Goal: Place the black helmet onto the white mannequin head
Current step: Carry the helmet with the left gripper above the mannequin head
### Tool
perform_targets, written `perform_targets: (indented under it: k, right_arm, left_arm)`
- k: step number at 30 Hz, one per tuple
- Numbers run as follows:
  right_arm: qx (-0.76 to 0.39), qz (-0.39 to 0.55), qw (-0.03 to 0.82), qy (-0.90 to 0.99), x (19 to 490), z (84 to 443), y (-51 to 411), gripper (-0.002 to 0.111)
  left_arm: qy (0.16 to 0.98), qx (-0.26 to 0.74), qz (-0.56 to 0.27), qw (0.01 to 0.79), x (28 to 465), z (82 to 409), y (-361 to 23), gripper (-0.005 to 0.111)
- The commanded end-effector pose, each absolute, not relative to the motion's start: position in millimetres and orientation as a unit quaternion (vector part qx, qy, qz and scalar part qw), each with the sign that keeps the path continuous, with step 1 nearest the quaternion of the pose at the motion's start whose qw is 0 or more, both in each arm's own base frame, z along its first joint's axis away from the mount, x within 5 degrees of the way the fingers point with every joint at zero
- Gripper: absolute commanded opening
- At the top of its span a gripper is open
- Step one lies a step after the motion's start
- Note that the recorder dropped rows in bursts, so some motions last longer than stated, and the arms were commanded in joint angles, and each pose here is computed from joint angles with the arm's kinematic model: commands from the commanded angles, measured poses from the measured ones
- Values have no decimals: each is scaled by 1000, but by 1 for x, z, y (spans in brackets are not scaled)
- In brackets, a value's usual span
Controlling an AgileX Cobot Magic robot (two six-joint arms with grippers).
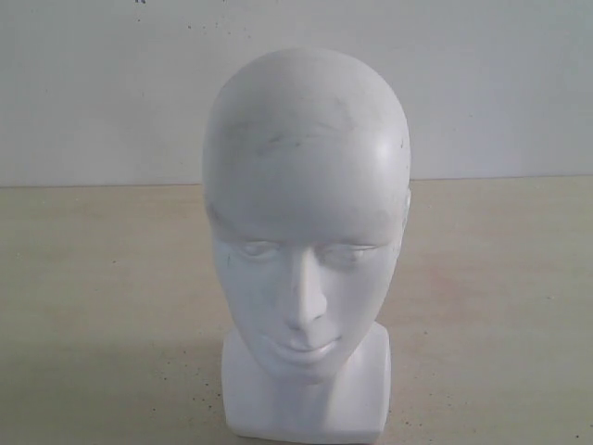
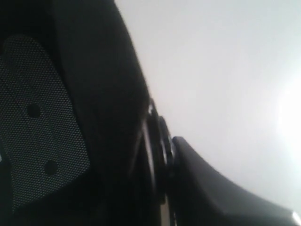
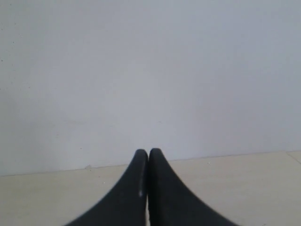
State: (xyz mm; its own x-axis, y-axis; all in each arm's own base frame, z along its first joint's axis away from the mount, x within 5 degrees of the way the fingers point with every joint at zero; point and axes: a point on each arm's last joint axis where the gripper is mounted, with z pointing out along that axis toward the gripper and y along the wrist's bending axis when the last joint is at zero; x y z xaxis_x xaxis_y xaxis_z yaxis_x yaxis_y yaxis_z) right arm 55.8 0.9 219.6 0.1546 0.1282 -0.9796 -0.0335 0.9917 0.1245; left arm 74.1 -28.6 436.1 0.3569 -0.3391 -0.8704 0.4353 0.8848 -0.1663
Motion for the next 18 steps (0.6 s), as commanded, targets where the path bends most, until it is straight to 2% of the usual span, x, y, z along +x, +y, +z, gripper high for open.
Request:
perform_targets:
  k: [1,11,18]
  right_arm:
    - [50,69,762,642,55,221,1,0]
    - [54,73,759,645,55,220,1,0]
    - [70,92,755,645,55,220,1,0]
  left_arm:
    - [409,22,-298,862,56,437,-23,4]
    - [285,-33,-500,817,46,422,-21,4]
    - [234,-25,-629,740,35,426,-24,4]
